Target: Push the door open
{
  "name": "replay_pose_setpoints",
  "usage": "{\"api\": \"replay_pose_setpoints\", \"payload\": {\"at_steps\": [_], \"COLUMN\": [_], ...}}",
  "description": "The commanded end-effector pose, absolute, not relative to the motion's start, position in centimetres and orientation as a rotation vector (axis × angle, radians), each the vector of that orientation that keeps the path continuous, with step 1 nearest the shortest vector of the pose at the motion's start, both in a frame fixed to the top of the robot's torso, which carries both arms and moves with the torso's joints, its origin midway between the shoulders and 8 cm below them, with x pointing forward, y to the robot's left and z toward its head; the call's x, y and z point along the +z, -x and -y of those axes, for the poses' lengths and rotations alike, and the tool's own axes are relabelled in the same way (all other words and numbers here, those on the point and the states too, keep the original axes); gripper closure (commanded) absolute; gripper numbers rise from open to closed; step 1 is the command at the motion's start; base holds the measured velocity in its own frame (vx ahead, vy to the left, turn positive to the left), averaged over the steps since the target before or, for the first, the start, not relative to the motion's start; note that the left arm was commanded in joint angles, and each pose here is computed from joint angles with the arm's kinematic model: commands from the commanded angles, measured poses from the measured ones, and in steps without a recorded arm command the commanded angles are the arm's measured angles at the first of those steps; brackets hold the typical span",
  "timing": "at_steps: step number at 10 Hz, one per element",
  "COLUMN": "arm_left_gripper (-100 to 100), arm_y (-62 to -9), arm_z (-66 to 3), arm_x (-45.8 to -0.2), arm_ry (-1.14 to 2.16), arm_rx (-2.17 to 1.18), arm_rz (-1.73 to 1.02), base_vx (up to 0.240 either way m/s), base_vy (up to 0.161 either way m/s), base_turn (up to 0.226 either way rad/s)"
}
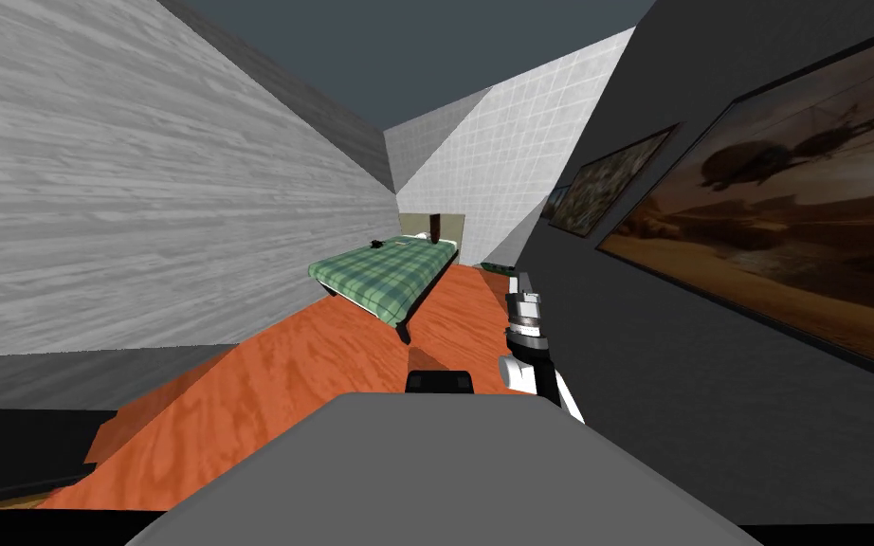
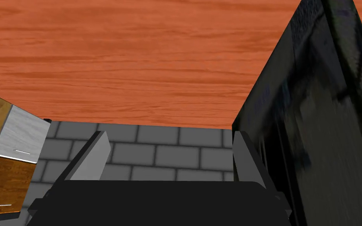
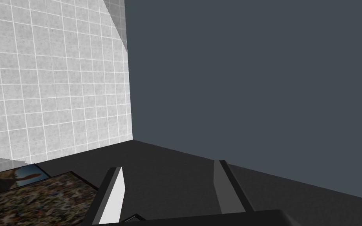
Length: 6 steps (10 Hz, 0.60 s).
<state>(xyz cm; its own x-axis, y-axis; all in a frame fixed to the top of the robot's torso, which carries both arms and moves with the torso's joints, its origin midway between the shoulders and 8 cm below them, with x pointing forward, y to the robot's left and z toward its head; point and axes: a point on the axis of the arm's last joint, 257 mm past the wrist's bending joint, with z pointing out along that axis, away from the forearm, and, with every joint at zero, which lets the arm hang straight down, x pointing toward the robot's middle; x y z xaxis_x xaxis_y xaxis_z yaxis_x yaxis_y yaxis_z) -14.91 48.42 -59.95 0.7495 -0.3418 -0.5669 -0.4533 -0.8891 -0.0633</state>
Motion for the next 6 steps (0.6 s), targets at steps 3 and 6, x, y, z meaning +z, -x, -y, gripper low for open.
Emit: {"api": "replay_pose_setpoints", "payload": {"at_steps": [3,6], "arm_left_gripper": [-100,-100], "arm_y": [17.8,19.8], "arm_z": [-46.7,-45.4], "arm_x": [-59.5,-59.0], "arm_ry": [2.788,2.809], "arm_rx": [0.969,1.077], "arm_rz": [-0.566,-0.513], "base_vx": [-0.022,-0.049], "base_vy": [-0.136,-0.128], "base_turn": [0.206,0.196]}}
